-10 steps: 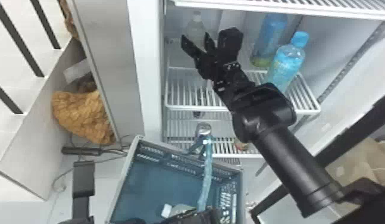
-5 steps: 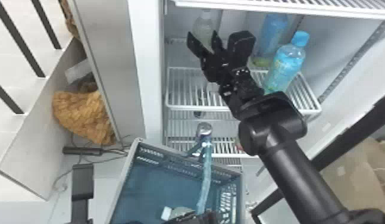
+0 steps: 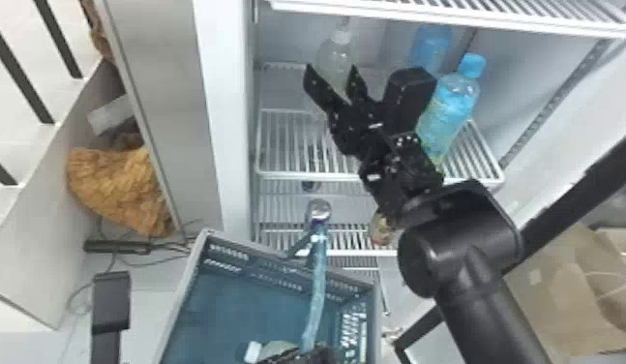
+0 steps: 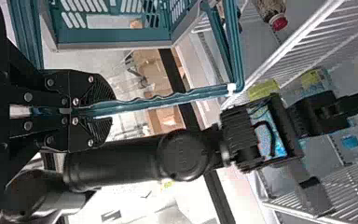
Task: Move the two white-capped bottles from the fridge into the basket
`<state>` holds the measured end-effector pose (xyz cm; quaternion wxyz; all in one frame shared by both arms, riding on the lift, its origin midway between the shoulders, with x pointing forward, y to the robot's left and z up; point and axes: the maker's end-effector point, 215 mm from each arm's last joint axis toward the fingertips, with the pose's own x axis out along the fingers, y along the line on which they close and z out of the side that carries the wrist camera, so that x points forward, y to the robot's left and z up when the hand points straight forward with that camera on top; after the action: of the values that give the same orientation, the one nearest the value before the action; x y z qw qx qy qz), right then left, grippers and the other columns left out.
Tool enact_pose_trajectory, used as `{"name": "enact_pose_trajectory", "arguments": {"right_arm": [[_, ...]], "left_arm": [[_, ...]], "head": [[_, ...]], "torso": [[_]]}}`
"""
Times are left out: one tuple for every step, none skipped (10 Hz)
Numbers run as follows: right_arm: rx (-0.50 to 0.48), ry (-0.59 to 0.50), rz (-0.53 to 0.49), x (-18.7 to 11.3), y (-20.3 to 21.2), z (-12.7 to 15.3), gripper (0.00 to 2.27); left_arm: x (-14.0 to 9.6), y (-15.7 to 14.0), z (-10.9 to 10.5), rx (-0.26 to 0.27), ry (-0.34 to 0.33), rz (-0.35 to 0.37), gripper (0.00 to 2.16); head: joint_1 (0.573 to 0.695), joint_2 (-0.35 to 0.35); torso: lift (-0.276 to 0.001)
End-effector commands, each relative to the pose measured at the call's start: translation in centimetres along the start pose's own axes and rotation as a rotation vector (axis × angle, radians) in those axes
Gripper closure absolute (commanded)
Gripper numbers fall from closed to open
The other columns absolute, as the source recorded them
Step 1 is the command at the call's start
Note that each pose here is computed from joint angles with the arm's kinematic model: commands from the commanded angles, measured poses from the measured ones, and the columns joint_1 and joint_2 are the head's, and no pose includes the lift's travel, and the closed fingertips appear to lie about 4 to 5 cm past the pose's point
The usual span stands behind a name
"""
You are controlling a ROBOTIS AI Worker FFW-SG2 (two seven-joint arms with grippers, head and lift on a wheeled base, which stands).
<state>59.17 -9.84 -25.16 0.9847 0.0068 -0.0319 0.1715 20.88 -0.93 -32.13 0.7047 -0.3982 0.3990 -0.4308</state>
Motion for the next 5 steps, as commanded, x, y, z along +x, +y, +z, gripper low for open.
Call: {"name": "enact_pose_trajectory", "arguments": {"right_arm": [[0.022, -0.003, 0.0, -2.0, 0.4, 0.5, 0.89], [0.031, -0.015, 0.003, -3.0, 0.6, 1.2, 0.89], [0.036, -0.025, 0.001, -4.2, 0.5, 2.0, 0.88], [0.046, -0.027, -0.012, -5.3, 0.0, 2.3, 0.88], [0.054, -0.024, -0.028, -7.0, -0.5, 2.7, 0.88]], "left_arm": [[-0.1, 0.0, 0.0, -0.001, -0.001, 0.0, 1.19], [-0.1, 0.0, 0.0, -0.001, -0.003, 0.0, 1.19], [-0.1, 0.0, 0.0, -0.001, -0.003, -0.002, 1.19], [-0.1, 0.0, 0.0, -0.001, -0.003, -0.002, 1.19], [-0.2, 0.0, 0.1, -0.003, -0.006, 0.0, 1.19]], "head": [[0.695, -0.15], [0.695, -0.155], [0.695, -0.16], [0.695, -0.167], [0.695, -0.179]], "torso": [[0.0], [0.0], [0.0], [0.0], [0.0]]}}
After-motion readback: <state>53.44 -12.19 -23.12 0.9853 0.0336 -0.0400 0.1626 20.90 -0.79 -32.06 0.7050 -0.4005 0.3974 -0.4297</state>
